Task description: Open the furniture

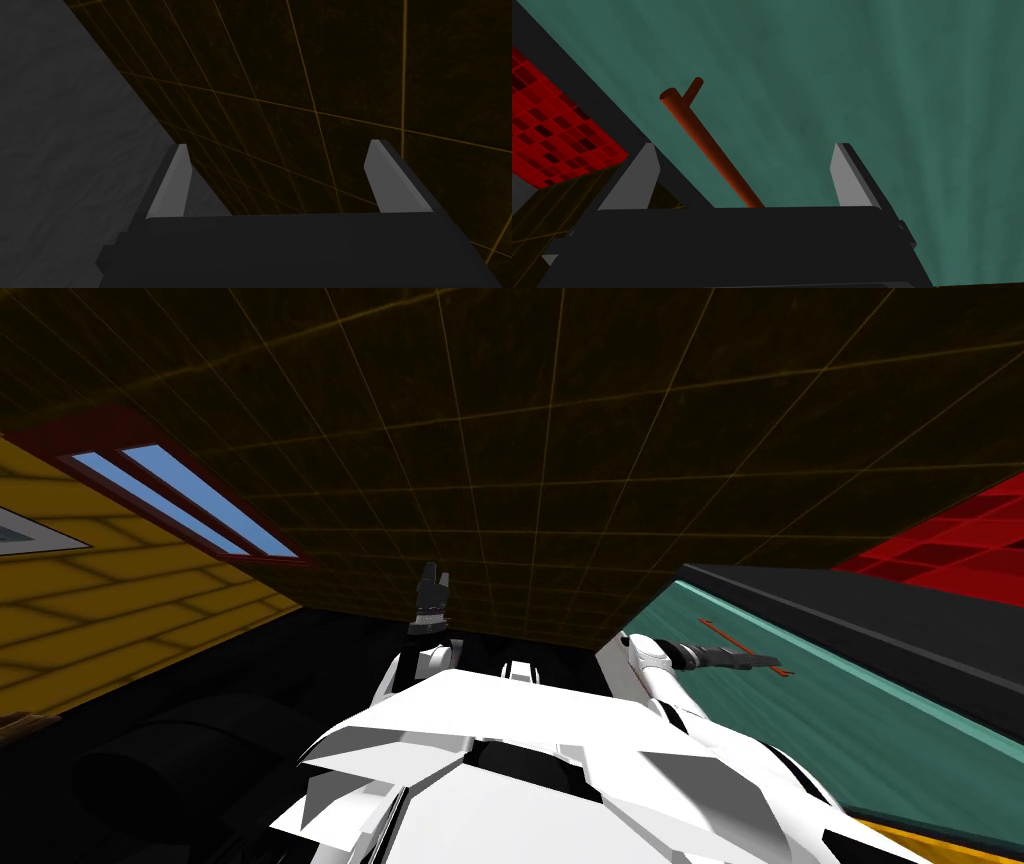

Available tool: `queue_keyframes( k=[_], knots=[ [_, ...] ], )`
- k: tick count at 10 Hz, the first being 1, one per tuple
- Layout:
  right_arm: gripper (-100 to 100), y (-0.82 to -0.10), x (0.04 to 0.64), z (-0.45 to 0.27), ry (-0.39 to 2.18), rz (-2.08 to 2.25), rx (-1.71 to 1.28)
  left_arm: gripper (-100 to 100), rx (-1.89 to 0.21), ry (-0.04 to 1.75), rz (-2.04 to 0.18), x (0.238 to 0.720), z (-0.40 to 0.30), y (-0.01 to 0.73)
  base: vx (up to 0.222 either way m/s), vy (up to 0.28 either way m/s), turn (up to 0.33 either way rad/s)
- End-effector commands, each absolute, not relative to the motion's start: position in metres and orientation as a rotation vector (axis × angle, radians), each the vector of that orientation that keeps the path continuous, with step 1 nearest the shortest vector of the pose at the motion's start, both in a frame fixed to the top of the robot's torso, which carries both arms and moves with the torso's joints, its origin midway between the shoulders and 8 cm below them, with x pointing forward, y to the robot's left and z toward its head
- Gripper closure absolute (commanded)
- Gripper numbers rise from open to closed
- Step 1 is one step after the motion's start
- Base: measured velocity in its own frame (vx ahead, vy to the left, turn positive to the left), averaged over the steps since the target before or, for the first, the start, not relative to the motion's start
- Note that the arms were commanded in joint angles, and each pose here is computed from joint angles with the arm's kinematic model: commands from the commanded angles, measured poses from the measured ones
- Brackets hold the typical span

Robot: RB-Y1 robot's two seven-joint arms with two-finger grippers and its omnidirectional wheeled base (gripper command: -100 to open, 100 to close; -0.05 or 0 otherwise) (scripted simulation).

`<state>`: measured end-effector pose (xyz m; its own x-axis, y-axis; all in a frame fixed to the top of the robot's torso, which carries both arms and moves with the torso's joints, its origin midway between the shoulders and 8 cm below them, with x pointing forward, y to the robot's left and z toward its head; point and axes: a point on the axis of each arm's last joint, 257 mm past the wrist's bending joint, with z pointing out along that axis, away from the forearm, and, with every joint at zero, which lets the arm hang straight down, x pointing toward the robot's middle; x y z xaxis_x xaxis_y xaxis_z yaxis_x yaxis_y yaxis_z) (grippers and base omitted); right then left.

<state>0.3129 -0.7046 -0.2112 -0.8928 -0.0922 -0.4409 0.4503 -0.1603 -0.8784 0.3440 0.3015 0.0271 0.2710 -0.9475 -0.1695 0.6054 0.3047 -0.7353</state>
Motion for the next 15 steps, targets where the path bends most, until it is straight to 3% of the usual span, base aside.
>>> queue_keyframes(
  k=[1, 15],
  knots=[
    [-100, -0.719, 0.306, -0.213, 1.744, -2.097, 0.402, 0, -0.609, 0.672, -1.137, 0.344, 0.027, 0.302, 0.060, 0.042, 0.012],
    [-100, -0.773, 0.270, -0.228, 1.785, -2.040, 0.379, 0, -0.609, 0.672, -1.137, 0.344, 0.027, 0.302, 0.039, 0.039, 0.003]
  ],
)
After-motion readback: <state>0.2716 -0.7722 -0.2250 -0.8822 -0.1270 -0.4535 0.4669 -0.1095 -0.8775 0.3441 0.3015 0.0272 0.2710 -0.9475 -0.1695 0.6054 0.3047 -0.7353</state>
